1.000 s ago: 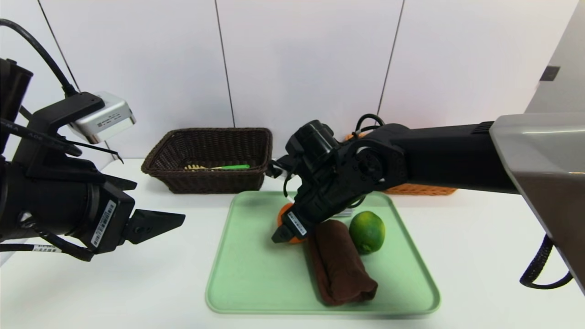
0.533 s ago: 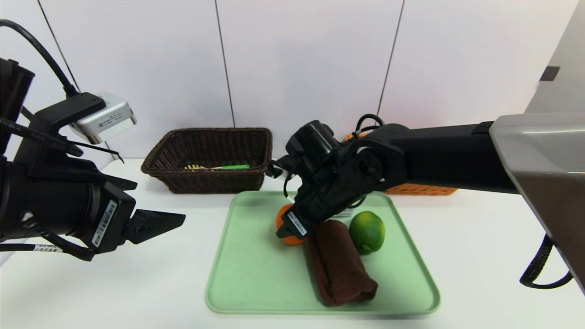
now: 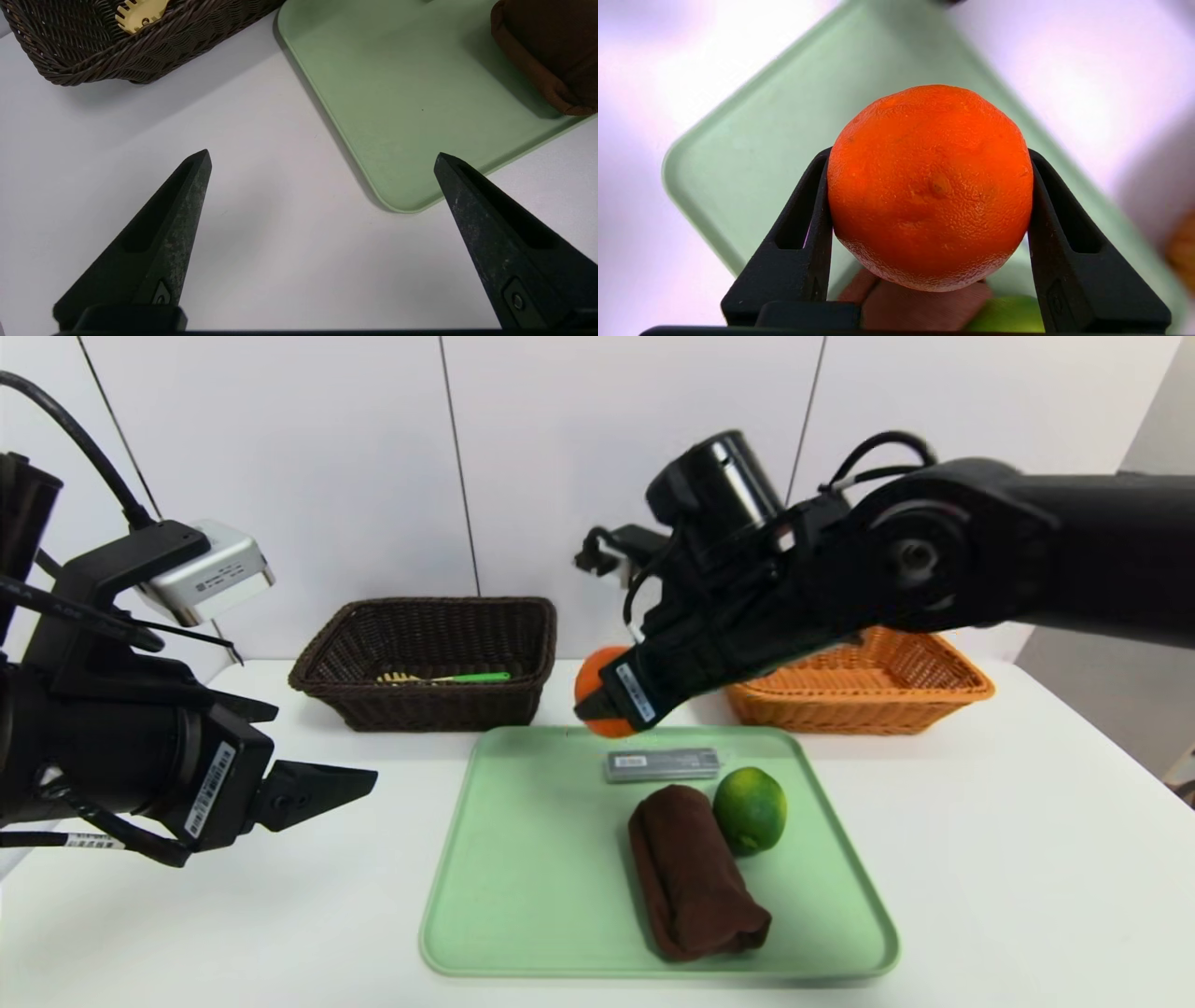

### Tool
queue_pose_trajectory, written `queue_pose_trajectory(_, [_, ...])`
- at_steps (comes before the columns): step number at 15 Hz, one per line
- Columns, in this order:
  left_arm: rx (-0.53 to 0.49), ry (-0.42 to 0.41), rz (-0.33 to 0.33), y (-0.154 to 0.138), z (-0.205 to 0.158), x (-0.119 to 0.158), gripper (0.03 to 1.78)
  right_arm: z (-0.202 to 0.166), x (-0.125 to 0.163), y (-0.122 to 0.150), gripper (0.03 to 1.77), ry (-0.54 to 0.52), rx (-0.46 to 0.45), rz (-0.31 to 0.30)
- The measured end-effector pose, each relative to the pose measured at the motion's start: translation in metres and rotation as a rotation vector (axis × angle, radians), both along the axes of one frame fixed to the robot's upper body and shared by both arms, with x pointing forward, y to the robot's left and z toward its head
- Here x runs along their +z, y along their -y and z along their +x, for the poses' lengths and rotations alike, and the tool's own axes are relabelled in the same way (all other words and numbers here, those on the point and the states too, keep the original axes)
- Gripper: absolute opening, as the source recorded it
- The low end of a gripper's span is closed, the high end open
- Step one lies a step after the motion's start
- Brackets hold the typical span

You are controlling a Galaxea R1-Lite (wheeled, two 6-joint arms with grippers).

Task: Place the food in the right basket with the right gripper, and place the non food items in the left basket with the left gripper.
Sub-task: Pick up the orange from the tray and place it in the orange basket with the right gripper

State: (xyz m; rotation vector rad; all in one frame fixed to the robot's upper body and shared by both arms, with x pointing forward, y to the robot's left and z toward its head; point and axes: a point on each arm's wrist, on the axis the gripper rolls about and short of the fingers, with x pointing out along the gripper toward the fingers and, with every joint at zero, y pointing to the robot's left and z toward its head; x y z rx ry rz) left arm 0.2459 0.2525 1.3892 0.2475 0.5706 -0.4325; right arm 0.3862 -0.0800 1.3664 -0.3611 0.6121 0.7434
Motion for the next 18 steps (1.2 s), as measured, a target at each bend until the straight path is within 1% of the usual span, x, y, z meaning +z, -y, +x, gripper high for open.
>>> queue_pose_trajectory(2, [0.000, 0.000, 0.000, 0.000, 0.001, 0.000, 1.69, 0.004, 0.022, 0.022, 1.13, 0.080, -0.098, 0.011])
queue_pose_trajectory(4, [-0.002, 0.001, 0.001, 0.001, 0.002, 0.000, 1.69, 0.014, 0.035, 0.046, 1.13, 0.120, -0.176, 0.025])
queue_pose_trajectory(6, [-0.002, -0.002, 0.002, 0.002, 0.003, 0.000, 1.69, 0.028, 0.041, 0.073, 1.13, 0.140, -0.259, 0.028])
queue_pose_trajectory(8, [-0.002, -0.006, 0.005, 0.003, 0.005, -0.001, 1.69, 0.046, 0.039, 0.103, 1.13, 0.140, -0.348, 0.016])
queue_pose_trajectory(10, [-0.003, -0.009, 0.007, 0.003, 0.006, -0.001, 1.69, 0.068, 0.027, 0.133, 1.13, 0.115, -0.440, -0.008])
queue_pose_trajectory(13, [-0.002, -0.016, 0.011, 0.004, 0.008, -0.003, 1.69, 0.100, -0.004, 0.166, 1.13, 0.048, -0.542, -0.051])
queue_pose_trajectory(14, [-0.003, -0.018, 0.012, 0.005, 0.008, -0.003, 1.69, 0.110, -0.015, 0.174, 1.13, 0.026, -0.564, -0.063])
queue_pose_trajectory(16, [-0.002, -0.021, 0.013, 0.005, 0.009, -0.004, 1.69, 0.129, -0.035, 0.186, 1.13, 0.018, -0.602, -0.064])
queue_pose_trajectory(18, [-0.001, -0.022, 0.011, 0.005, 0.009, -0.004, 1.69, 0.142, -0.053, 0.192, 1.13, 0.003, -0.620, -0.072])
